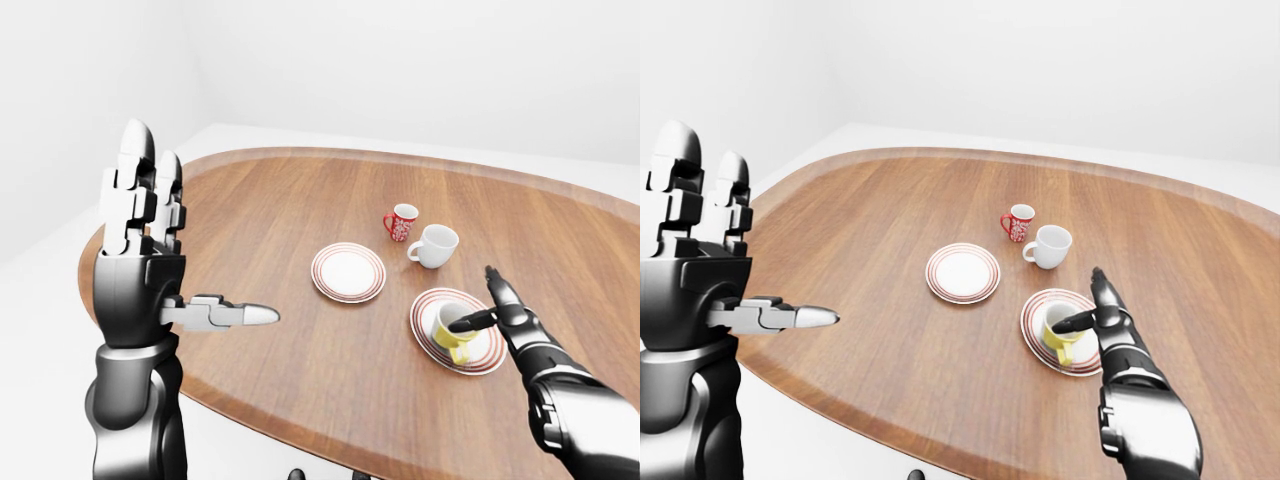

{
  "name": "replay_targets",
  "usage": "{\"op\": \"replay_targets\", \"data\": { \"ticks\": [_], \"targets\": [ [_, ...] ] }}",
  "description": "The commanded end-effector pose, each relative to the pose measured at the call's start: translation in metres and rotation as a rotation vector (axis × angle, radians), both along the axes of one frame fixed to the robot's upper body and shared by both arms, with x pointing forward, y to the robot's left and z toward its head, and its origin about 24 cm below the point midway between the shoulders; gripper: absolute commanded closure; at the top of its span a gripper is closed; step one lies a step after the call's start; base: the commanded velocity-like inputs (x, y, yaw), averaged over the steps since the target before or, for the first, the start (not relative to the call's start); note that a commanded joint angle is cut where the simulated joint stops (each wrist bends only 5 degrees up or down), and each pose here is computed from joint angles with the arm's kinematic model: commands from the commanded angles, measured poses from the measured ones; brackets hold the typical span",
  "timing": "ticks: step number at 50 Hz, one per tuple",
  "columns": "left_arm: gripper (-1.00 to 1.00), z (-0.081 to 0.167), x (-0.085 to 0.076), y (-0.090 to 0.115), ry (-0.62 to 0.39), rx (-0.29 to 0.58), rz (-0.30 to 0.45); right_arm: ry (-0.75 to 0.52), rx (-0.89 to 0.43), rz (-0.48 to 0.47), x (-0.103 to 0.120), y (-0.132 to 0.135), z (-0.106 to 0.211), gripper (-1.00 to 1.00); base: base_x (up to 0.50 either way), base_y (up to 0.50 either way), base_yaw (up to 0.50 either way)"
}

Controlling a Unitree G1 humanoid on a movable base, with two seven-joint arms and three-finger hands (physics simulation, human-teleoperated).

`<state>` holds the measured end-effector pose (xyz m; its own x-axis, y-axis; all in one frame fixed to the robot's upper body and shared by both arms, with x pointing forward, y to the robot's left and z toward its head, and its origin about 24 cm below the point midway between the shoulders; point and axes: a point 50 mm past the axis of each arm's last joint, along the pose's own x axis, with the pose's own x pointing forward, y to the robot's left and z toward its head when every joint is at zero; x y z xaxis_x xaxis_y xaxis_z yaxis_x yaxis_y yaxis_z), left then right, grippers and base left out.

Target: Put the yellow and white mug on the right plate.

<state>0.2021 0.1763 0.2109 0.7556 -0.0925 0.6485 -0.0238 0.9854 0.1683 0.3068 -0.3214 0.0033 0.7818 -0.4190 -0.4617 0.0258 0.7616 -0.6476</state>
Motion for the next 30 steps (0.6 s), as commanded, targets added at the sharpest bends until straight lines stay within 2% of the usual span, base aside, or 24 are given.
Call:
{"op": "replay_targets", "data": {
  "ticks": [1, 7, 19, 22, 25, 30],
  "targets": [
    [-1.0, -0.001, 0.0, 0.0, 0.003, 0.001, 0.0, 0.005, 0.009, -0.003, -0.001, -0.001, 0.0, -1.0, 0.0, 0.0, 0.0],
    [-1.0, -0.001, 0.0, 0.0, 0.003, 0.001, 0.0, -0.022, 0.057, 0.03, 0.007, -0.002, 0.011, -1.0, 0.0, 0.0, 0.0],
    [-1.0, 0.002, -0.001, -0.001, -0.01, 0.002, -0.002, -0.162, 0.16, 0.184, 0.034, 0.004, 0.066, -1.0, 0.0, 0.0, 0.0],
    [-1.0, 0.001, 0.0, 0.0, -0.005, 0.001, -0.002, -0.269, 0.145, 0.278, 0.036, 0.013, 0.094, -1.0, 0.0, 0.0, 0.0],
    [-1.0, 0.002, -0.001, -0.001, -0.009, 0.002, -0.003, -0.42, 0.087, 0.411, 0.032, 0.03, 0.133, -1.0, 0.0, 0.0, 0.0],
    [-0.99, 0.004, -0.002, 0.0, -0.02, 0.002, -0.002, -0.565, 0.022, 0.527, 0.02, 0.046, 0.173, -1.0, 0.0, 0.0, 0.0]
  ]
}}
